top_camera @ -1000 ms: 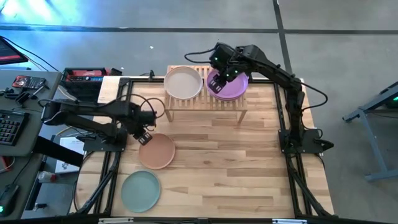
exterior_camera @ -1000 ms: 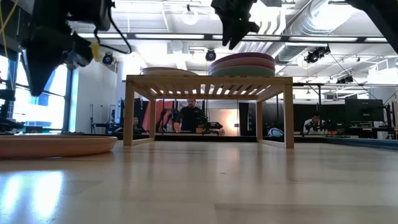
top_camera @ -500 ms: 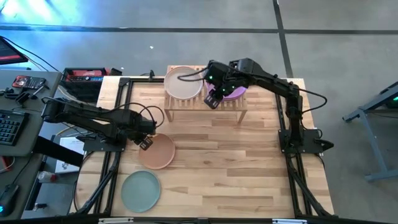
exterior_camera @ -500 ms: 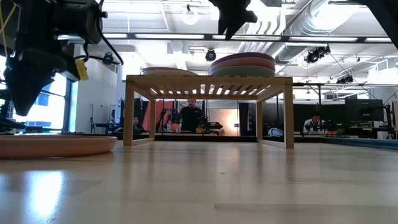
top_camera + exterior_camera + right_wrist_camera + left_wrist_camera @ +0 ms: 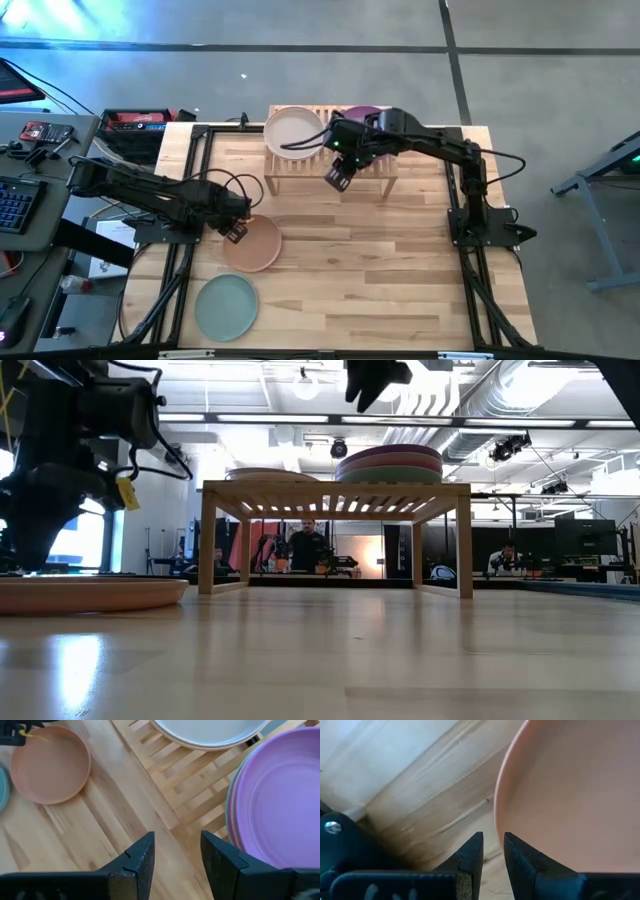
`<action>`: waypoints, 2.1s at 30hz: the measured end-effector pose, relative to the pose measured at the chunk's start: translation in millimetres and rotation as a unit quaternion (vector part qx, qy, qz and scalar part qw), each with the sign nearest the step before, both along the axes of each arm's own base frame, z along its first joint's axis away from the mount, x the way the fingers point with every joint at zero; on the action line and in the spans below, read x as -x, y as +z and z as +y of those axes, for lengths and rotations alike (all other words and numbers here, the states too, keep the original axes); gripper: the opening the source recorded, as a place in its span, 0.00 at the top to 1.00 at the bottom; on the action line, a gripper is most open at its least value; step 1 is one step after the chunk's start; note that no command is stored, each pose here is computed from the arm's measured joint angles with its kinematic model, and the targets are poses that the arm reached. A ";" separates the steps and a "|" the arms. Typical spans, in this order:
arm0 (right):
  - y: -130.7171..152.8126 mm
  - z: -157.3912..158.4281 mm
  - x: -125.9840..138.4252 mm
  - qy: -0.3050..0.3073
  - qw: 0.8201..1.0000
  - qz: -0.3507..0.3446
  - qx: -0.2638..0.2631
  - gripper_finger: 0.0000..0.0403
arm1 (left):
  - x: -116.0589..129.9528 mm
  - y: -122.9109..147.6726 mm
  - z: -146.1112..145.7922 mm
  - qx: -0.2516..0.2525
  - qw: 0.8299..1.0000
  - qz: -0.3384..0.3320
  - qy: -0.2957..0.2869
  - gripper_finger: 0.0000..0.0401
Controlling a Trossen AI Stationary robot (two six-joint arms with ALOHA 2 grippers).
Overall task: Place and stack plates onto a shelf
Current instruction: Stack the brown plate on top of the gray plate on the shelf
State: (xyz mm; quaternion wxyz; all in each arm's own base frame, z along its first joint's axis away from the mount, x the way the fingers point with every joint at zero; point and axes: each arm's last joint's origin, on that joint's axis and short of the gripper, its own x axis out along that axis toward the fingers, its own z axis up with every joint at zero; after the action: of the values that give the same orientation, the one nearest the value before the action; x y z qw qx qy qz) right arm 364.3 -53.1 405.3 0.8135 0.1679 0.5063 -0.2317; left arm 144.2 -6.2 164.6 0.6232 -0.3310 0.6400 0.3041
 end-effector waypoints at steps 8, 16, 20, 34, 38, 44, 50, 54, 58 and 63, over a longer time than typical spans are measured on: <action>0.2 5.1 -0.8 -0.002 1.000 0.000 0.010 0.66 | 1.1 -16.2 -0.9 0.019 0.999 -0.026 0.001 0.83; 0.2 4.8 -0.7 -0.011 1.000 -0.001 0.011 0.66 | 6.6 -24.8 -0.8 0.020 1.000 -0.016 0.014 0.83; 0.2 4.8 -0.7 -0.011 1.000 -0.001 0.011 0.66 | 6.1 -24.8 -0.8 0.020 1.000 -0.018 0.014 0.86; 0.2 4.8 -0.7 -0.020 1.000 -0.004 0.008 0.66 | 1.6 -19.0 -0.8 0.017 0.999 -0.030 -0.010 0.99; 0.2 4.8 -0.8 -0.019 1.000 -0.004 0.009 0.66 | -5.6 -10.0 1.1 0.008 0.999 -0.049 -0.008 0.99; 0.2 4.8 -0.7 -0.018 1.000 -0.003 0.009 0.66 | -17.5 14.8 6.4 0.003 0.997 -0.079 -0.017 1.00; 0.3 4.3 -0.7 -0.009 1.000 0.000 0.022 0.66 | -24.5 52.3 13.7 -0.017 0.996 -0.083 -0.039 1.00; 0.3 4.3 -0.7 -0.010 1.000 0.000 0.022 0.66 | -29.3 82.2 19.2 -0.028 0.993 -0.101 -0.050 1.00; 0.3 4.2 -0.7 -0.010 1.000 0.000 0.022 0.66 | -32.5 114.6 27.5 -0.039 0.989 -0.132 -0.054 1.00; 0.4 3.9 -0.6 -0.012 1.000 0.001 0.026 0.66 | -33.5 153.7 45.1 -0.075 0.979 -0.185 -0.030 1.00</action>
State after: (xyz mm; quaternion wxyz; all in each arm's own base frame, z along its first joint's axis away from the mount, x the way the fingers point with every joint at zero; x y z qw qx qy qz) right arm 364.9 -49.2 405.7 0.8144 0.1522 0.4989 -0.2546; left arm 177.7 38.8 318.3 0.7627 -0.3147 0.4987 0.2657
